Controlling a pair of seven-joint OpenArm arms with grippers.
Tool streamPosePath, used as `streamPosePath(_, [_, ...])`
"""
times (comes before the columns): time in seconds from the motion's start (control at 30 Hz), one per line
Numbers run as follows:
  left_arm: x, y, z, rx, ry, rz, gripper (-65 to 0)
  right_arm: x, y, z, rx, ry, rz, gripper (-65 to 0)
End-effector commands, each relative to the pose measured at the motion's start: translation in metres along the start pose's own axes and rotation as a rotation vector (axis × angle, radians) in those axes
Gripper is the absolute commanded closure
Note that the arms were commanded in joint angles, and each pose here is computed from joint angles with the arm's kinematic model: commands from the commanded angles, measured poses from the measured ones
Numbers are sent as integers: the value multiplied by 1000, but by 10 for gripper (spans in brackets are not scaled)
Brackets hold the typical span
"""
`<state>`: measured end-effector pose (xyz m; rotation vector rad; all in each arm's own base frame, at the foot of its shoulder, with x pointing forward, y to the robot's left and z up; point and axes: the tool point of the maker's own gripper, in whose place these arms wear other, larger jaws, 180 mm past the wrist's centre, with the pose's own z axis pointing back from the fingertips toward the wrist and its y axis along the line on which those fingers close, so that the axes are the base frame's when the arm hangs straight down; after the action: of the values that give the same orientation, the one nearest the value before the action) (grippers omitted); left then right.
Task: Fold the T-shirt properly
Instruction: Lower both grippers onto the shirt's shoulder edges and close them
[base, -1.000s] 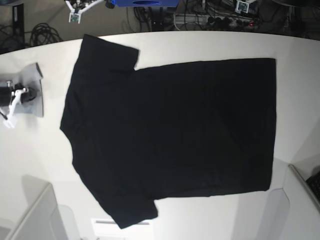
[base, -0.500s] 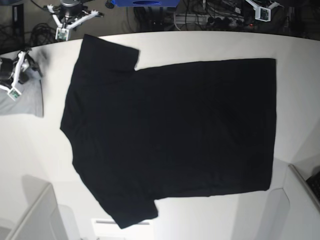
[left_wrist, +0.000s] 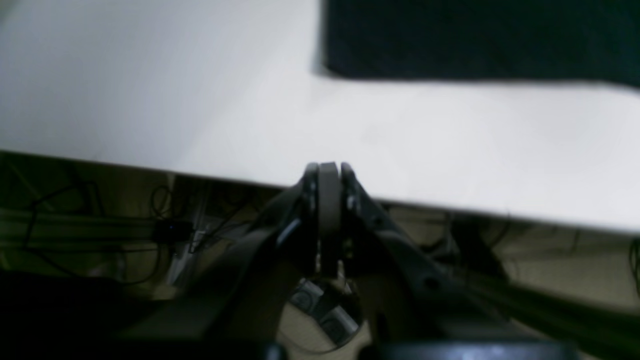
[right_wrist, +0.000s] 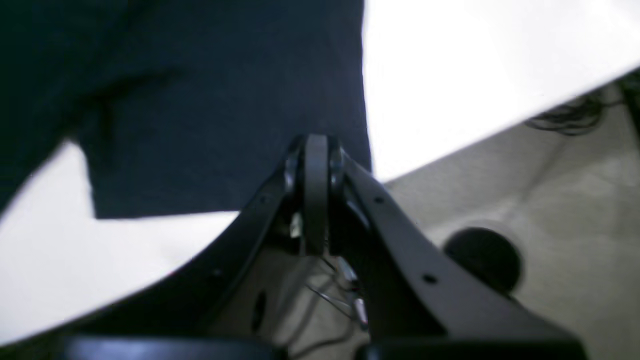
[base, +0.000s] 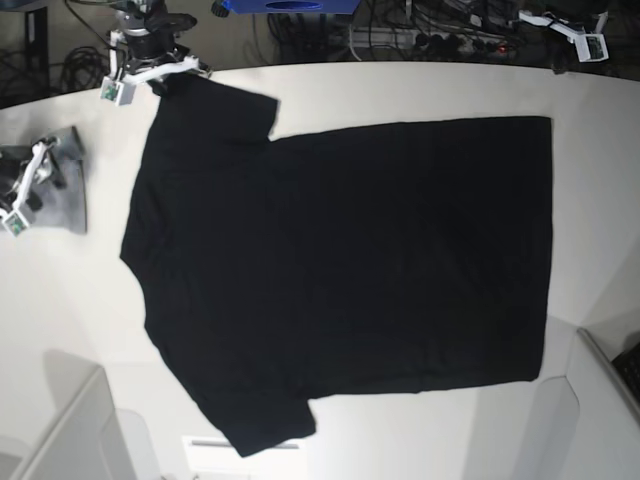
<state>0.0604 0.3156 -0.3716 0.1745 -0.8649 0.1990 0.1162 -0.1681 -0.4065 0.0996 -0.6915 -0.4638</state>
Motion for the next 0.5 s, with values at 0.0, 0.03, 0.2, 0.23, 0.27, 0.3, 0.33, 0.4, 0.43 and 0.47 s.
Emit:
streamPosePath(0.0, [8, 7, 4, 12, -24, 4, 0, 8, 3, 2, 16, -31, -9, 0])
streamPosePath(0.03, [10, 10, 4, 19, -30, 15, 0, 10, 5, 2, 24, -33, -19, -17])
streamPosePath(0.2, [21, 17, 0, 36, -65, 46, 0, 18, 10, -3, 45, -56, -39, -275])
streamPosePath(0.23, [21, 17, -1, 37, -68, 48, 0, 19, 11, -4, 46, -57, -39, -315])
streamPosePath(0.27, [22, 17, -2, 38, -70, 49, 0, 21, 11, -4, 46, -62, -40, -354])
streamPosePath(0.3, [21, 17, -3, 39, -69, 50, 0, 22, 11, -5, 46, -63, -40, -389])
streamPosePath(0.33, [20, 19, -3, 43, -67, 51, 0, 23, 11, -5, 47, -65, -35, -407])
streamPosePath(0.4, [20, 19, -3, 43, -68, 53, 0, 28, 8, -6, 47, -73, -16, -410])
streamPosePath(0.43, [20, 19, -3, 43, -68, 53, -18, 29, 8, -9, 48, -73, -14, -410])
streamPosePath(0.47, [21, 19, -3, 43, -69, 53, -71, 27, 7, -11, 45, -68, -18, -410])
